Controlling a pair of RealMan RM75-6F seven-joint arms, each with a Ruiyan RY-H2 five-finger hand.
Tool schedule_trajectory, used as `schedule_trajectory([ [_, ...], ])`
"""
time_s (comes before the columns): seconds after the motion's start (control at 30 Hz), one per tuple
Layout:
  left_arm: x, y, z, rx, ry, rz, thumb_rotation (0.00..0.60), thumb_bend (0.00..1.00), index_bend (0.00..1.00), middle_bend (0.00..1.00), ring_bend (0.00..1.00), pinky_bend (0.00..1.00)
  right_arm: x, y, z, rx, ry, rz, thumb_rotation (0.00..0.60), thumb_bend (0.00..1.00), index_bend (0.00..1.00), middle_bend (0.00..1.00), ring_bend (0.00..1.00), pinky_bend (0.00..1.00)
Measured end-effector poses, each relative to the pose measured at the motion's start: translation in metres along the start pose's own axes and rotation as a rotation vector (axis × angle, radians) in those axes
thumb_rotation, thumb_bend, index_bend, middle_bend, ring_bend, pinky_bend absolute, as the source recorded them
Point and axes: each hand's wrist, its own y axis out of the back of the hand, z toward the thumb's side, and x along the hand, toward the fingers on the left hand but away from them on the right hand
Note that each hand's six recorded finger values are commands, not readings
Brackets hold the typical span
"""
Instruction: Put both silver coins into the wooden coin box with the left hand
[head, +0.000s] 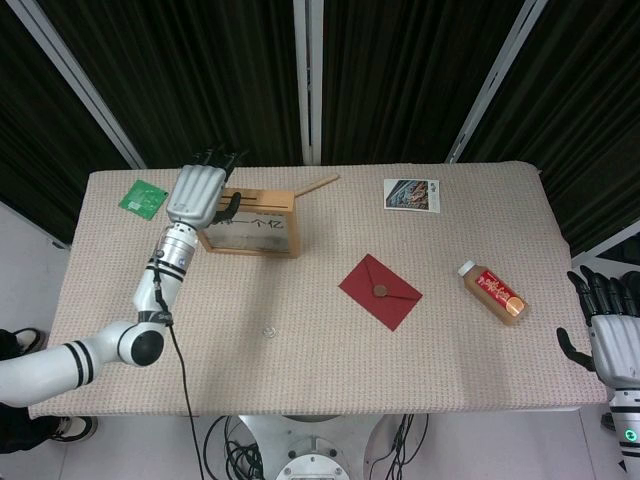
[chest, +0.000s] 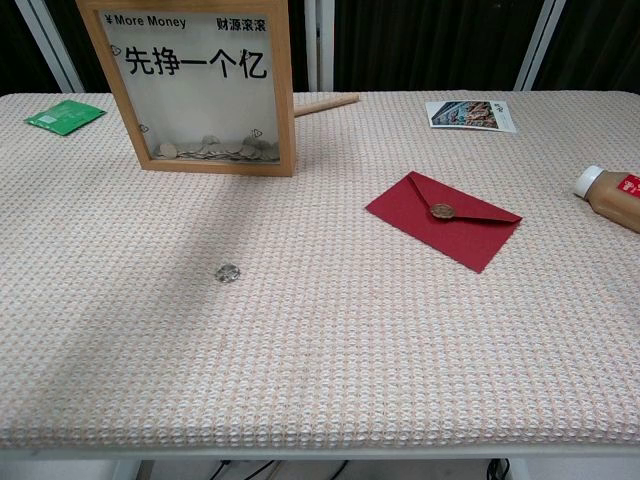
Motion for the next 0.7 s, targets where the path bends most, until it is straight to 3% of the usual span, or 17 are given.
schedule_trajectory([
  [0.17, -0.025, 0.014, 0.017, -0.018, -0.071, 0.083, 0.6, 0.47, 0.31, 0.3, 0.13, 0.23, -0.001, -0.001, 0.003, 0.009, 0.007, 0.006, 0.6, 0.33, 0.0, 0.0, 0.0, 0.0],
  [0.33, -0.074, 0.013, 0.031, 0.011, -0.193, 0.121, 0.6, 0.45, 0.33, 0.31, 0.14, 0.23, -0.001, -0.004, 0.007, 0.011, 0.015, 0.014, 0.6, 0.33, 0.0, 0.0, 0.0, 0.0],
  [0.53, -0.149, -0.022, 0.016, 0.044, -0.284, 0.02, 0.6, 0.37, 0.36, 0.31, 0.14, 0.23, -0.001, 0.0, 0.014, 0.012, 0.031, -0.002, 0.6, 0.33, 0.0, 0.0, 0.0, 0.0],
  [0.7, -0.194, -0.055, -0.01, 0.023, -0.271, -0.078, 0.6, 0.36, 0.39, 0.31, 0.14, 0.23, 0.003, 0.004, 0.017, 0.031, 0.039, -0.021, 0.6, 0.33, 0.0, 0.0, 0.0, 0.0],
])
